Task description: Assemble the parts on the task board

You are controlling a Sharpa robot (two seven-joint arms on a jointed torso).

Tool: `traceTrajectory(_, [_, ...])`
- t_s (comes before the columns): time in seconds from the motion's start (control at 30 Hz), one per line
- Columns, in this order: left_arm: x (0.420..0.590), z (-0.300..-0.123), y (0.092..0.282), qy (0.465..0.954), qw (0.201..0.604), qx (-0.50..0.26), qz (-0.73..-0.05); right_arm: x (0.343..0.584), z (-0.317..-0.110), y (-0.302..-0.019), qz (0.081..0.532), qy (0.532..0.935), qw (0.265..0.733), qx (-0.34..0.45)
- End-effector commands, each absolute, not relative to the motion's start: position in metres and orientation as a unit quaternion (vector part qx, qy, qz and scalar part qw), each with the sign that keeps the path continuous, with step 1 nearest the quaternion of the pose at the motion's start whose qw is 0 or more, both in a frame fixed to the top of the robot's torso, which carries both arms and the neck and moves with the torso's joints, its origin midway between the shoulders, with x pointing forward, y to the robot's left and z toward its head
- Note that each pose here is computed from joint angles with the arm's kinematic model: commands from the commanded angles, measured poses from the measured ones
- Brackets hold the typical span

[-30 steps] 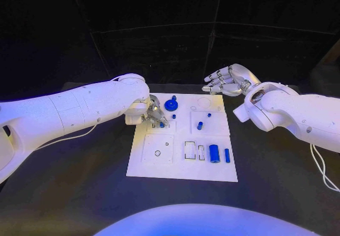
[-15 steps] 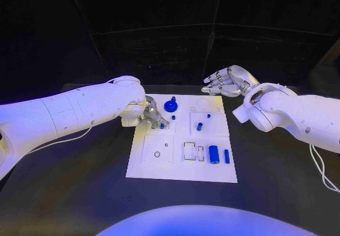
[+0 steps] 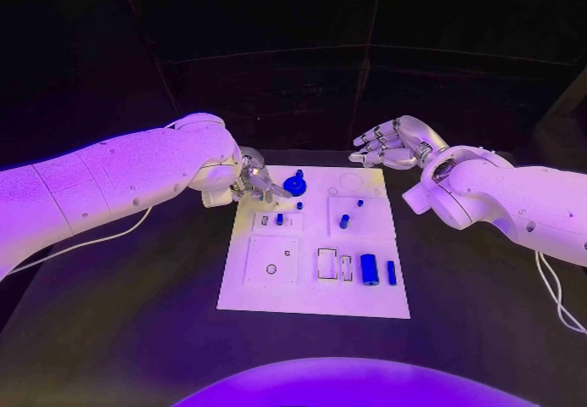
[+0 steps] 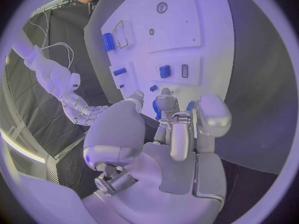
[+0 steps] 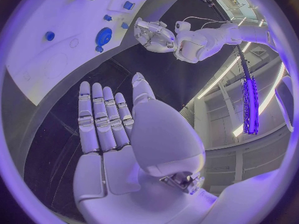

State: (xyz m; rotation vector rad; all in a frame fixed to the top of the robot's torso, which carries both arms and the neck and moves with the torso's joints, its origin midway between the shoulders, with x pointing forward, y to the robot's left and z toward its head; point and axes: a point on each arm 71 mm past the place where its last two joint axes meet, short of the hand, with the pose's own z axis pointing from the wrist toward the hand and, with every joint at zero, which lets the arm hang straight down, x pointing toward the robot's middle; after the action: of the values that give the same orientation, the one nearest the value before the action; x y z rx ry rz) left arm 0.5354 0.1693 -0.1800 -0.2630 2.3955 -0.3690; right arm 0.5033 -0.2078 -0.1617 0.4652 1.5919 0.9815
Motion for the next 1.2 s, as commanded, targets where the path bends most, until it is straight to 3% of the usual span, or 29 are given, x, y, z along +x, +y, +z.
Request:
traceTrajectory(0.03, [0.544,-0.167,0.176,0.911,0.365,-0.111,-0.154,0.504,-0.161,-0.209,0.419,0.677,0.572,0.198])
traceTrajectory(0.2, [0.559,-0.16,0.184,0.913,0.365,-0.12,-0.136,0.504,-0.161,-0.209,0.418,0.677,0.572,0.198])
traceTrajectory(0.53, [0.58,-0.163,0.184,0.926,0.347,-0.108,-0.097,0.505,-0.161,-0.206,0.421,0.677,0.57,0.197])
traceTrajectory(1.2, [0.595,-0.182,0.188,0.933,0.34,-0.104,-0.063,0.506,-0.162,-0.202,0.426,0.68,0.566,0.193])
